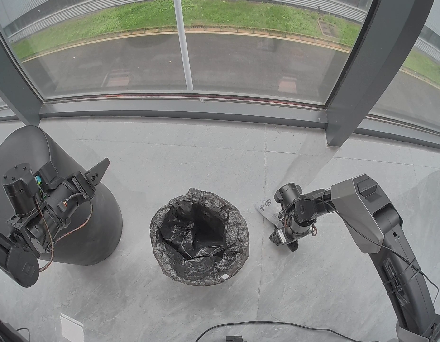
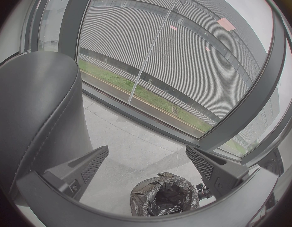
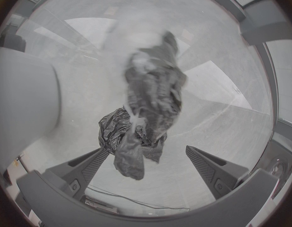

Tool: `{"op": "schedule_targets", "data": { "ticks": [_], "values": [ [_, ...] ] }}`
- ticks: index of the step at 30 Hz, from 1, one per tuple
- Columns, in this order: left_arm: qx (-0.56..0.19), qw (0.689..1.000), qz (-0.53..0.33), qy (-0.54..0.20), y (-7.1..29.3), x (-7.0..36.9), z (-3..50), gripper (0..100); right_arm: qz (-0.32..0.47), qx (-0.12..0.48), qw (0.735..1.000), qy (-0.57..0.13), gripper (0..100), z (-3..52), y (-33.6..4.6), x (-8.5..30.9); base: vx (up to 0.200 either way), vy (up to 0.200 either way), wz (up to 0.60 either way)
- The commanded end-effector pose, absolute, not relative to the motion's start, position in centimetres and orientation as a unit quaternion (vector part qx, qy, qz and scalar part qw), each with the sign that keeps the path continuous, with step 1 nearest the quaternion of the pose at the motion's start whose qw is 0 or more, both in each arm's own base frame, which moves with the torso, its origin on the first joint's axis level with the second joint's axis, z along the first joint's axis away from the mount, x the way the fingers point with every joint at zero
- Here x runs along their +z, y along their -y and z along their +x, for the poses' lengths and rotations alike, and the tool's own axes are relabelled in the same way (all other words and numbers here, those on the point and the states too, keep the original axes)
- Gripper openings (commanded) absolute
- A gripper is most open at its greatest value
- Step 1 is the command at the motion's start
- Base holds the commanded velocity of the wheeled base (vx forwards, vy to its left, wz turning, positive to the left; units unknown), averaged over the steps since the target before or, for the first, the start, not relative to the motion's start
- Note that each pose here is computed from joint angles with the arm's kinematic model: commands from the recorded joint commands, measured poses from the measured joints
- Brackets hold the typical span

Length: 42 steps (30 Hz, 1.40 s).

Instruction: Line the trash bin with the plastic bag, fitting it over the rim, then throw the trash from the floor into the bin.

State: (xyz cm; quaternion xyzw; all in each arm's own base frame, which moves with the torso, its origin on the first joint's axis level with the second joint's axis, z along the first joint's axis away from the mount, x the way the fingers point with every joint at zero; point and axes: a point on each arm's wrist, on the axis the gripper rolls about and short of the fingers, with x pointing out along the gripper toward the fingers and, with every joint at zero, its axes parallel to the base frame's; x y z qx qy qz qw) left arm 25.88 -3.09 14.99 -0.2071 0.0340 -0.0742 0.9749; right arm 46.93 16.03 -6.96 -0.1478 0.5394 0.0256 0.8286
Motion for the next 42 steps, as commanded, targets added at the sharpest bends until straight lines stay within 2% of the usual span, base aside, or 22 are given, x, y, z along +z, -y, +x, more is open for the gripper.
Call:
{"op": "schedule_targets", "data": {
  "ticks": [1,12,22,23,36,42],
  "values": [
    [-0.074,0.975,-0.207,-0.033,3.1,15.0,25.9,100,-0.147,0.036,0.838,-0.525,100,46.8,-16.9,-4.9,0.0,0.0,0.0],
    [-0.074,0.975,-0.208,-0.035,3.1,15.0,25.8,100,-0.144,0.037,0.85,-0.506,100,47.1,-17.4,-5.6,0.0,0.0,0.0],
    [-0.074,0.974,-0.209,-0.037,3.1,14.9,25.7,100,-0.147,0.038,0.849,-0.506,100,47.2,-17.4,-7.0,0.0,0.0,0.0],
    [-0.074,0.974,-0.209,-0.037,3.1,14.9,25.8,100,-0.147,0.037,0.849,-0.507,0,47.2,-17.4,-7.1,0.0,0.0,0.0],
    [-0.075,0.974,-0.21,-0.036,3.1,14.9,25.8,100,-0.145,0.038,0.851,-0.503,0,47.3,-17.4,-6.6,0.0,0.0,0.0],
    [-0.075,0.974,-0.213,-0.031,3.1,15.1,25.7,100,-0.142,0.04,0.859,-0.49,0,47.4,-17.7,-5.0,0.0,0.0,0.0]
  ]
}}
